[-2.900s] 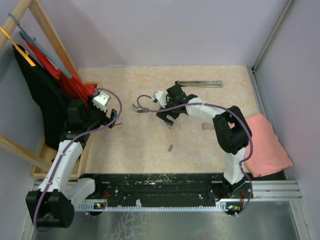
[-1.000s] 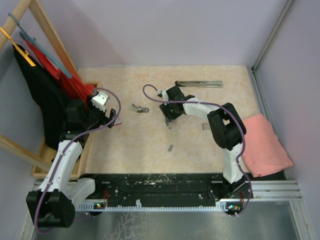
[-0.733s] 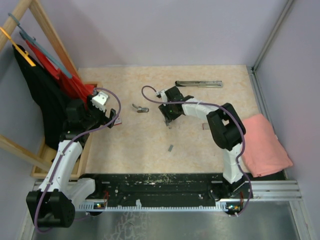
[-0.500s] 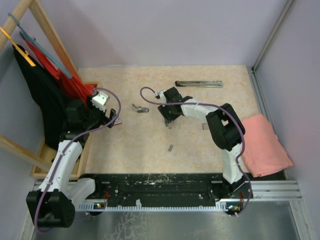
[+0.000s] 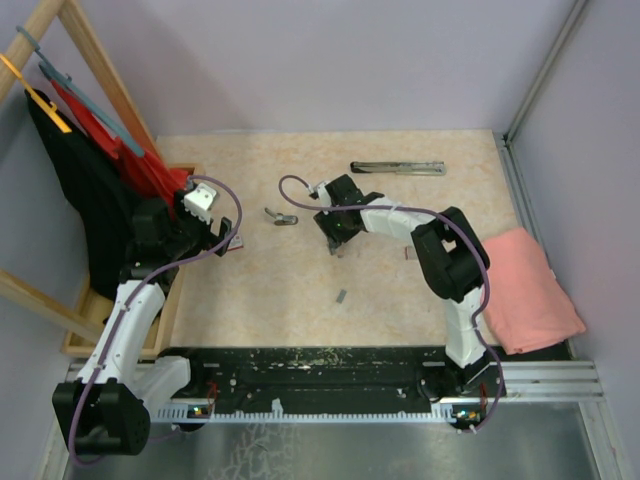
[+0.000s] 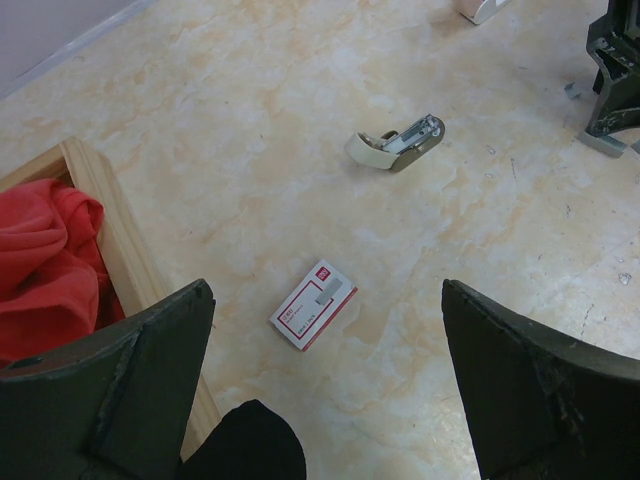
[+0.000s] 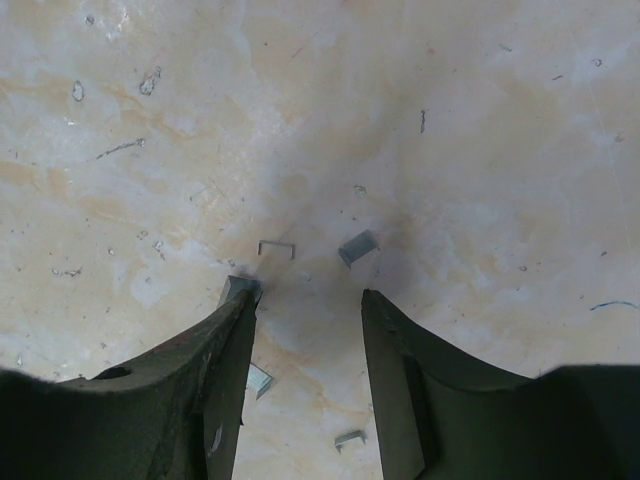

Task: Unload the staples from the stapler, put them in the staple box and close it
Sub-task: Pick up the staple from the center of the board.

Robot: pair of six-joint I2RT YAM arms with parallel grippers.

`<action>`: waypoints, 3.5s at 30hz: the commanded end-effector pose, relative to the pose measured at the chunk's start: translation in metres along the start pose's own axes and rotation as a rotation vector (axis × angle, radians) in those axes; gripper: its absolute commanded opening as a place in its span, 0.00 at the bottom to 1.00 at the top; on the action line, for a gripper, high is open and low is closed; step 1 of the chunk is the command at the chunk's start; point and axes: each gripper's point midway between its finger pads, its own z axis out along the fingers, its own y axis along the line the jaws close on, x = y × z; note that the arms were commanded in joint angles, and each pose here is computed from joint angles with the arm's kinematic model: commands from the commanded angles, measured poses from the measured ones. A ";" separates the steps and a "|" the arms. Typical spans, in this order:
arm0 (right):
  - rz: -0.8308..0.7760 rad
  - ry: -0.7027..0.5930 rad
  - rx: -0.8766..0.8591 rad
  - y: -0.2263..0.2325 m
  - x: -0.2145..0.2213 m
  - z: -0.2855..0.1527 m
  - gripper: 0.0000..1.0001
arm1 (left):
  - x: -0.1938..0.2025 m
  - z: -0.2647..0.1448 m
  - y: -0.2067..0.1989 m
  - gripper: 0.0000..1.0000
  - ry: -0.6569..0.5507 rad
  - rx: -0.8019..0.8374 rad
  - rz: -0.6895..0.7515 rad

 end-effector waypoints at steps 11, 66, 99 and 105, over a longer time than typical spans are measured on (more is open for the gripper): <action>0.015 -0.054 -0.055 0.015 -0.026 -0.012 0.47 | -0.007 -0.001 0.003 0.99 -0.024 0.001 -0.001; -0.025 0.019 -0.052 0.022 -0.002 0.007 0.37 | -0.007 -0.001 0.004 0.99 -0.025 0.000 -0.005; -0.070 -0.112 -0.002 -0.001 -0.049 -0.030 0.00 | -0.007 0.000 0.004 0.99 -0.025 0.001 -0.006; -0.023 -0.225 0.049 -0.030 -0.066 -0.069 0.00 | -0.006 0.000 0.004 0.99 -0.025 0.004 -0.007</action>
